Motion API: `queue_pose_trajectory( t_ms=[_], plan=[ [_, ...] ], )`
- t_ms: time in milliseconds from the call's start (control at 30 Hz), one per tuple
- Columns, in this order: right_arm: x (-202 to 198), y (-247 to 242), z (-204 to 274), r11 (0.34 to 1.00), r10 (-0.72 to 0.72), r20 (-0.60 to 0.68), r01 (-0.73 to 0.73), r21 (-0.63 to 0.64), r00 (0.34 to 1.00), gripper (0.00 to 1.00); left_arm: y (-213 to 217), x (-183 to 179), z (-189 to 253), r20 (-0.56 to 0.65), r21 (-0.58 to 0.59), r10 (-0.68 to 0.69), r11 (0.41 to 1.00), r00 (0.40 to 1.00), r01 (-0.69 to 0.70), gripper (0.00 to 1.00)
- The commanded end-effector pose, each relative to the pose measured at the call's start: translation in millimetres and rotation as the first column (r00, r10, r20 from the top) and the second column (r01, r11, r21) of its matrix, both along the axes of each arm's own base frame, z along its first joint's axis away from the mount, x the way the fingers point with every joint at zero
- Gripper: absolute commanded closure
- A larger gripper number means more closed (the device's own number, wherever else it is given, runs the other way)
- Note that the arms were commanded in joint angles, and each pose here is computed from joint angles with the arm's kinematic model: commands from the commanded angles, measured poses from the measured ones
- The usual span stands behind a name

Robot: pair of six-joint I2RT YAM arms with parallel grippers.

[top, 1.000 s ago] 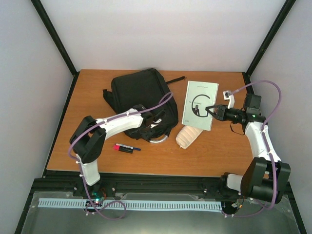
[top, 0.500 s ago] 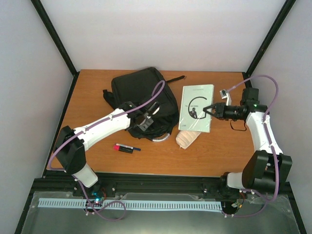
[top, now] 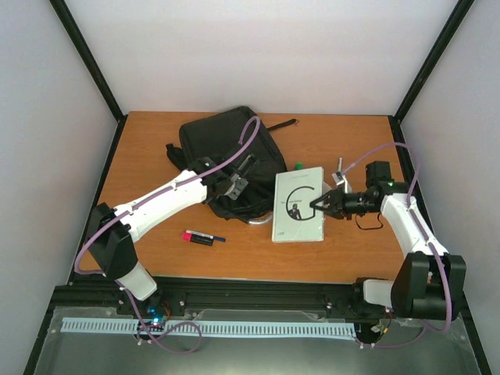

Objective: Pack the student bag
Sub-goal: Place the book in the student bag.

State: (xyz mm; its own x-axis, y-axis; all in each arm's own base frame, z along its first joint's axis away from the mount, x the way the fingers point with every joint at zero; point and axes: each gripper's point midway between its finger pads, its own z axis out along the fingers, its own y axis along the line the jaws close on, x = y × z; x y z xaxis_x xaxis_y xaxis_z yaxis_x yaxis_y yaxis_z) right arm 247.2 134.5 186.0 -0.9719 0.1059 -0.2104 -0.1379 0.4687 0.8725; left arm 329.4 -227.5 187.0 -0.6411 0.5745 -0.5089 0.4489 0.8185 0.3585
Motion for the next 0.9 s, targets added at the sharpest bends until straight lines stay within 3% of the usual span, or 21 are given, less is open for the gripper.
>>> queue_pose_trajectory(
  t_ms=[0, 500, 867],
  plan=[
    [-17, 19, 1, 0.998, 0.038, 0.002, -0.038, 0.046, 0.999, 0.97, -8, 15, 50, 0.147, -0.147, 0.053, 0.989, 0.988, -0.031, 0.99],
    [-14, 84, -8, 0.953, 0.292, 0.035, -0.294, 0.075, 0.956, 0.97, 1, 4, 72, 0.221, -0.246, 0.029, 0.969, 0.975, 0.027, 0.99],
    [8, 137, -5, 0.862, 0.471, -0.008, -0.459, 0.216, 0.882, 0.97, 8, 2, 83, 0.273, -0.266, 0.044, 0.963, 0.961, 0.032, 0.99]
  ],
)
